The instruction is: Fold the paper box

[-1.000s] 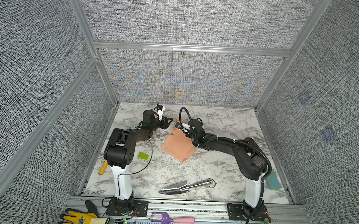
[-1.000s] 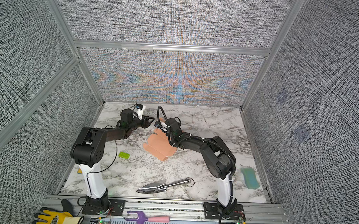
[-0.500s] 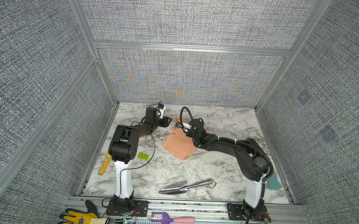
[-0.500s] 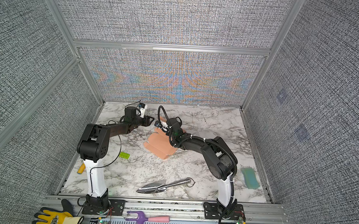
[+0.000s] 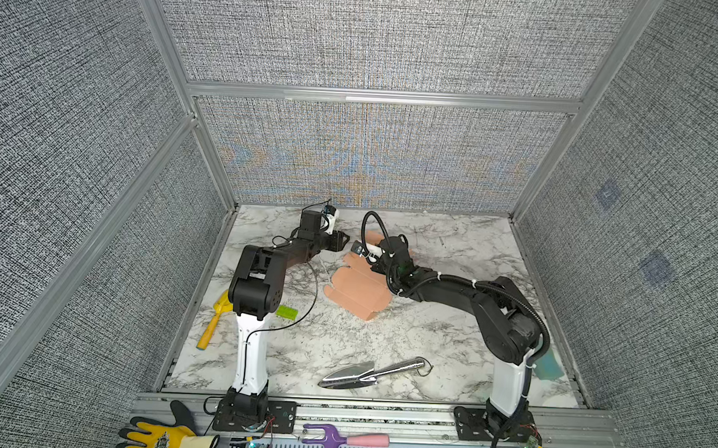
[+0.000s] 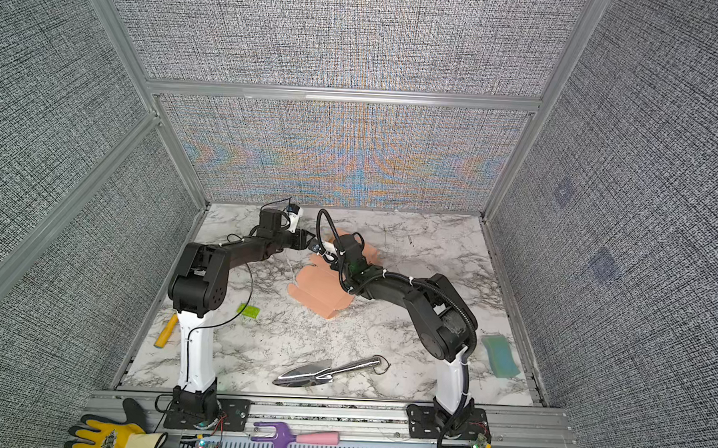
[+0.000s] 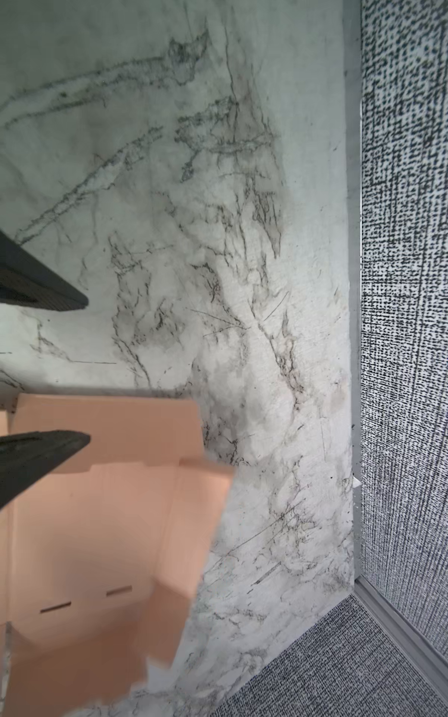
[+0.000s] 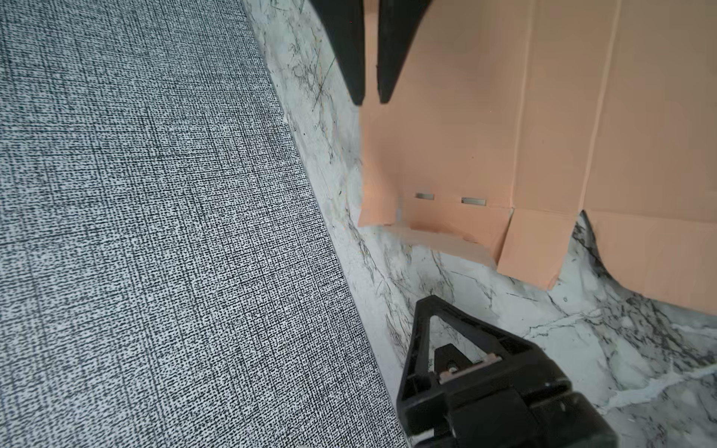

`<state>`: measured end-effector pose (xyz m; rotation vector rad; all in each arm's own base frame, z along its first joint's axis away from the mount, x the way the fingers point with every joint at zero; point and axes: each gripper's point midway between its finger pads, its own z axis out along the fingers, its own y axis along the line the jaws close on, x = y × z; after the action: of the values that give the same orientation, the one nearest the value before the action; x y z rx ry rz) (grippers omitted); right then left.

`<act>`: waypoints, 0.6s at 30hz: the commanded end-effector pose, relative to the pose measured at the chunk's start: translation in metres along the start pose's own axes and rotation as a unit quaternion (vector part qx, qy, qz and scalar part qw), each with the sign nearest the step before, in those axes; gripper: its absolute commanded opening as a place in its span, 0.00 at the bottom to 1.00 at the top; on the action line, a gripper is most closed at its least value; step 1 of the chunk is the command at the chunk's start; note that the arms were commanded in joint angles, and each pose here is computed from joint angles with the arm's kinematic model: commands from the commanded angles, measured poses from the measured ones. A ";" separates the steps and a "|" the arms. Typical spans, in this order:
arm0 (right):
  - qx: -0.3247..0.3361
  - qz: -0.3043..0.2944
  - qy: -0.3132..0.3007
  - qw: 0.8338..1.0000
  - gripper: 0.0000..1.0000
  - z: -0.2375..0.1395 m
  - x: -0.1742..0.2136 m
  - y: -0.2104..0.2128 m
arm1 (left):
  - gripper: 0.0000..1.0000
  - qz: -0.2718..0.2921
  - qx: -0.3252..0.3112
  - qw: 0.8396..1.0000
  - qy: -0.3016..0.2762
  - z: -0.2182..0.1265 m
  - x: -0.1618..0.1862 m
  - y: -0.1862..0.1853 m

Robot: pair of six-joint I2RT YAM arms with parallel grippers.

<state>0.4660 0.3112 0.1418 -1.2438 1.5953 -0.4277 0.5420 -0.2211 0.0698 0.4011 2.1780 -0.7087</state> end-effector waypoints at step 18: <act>-0.291 0.305 0.064 0.904 0.35 0.045 0.060 -0.034 | 0.52 0.014 -0.045 0.998 0.036 -0.010 0.008 -0.014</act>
<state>0.5546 0.2529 0.1388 -1.0078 2.0749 0.2077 0.5263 -0.2280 0.0723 0.4084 2.2356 -0.6487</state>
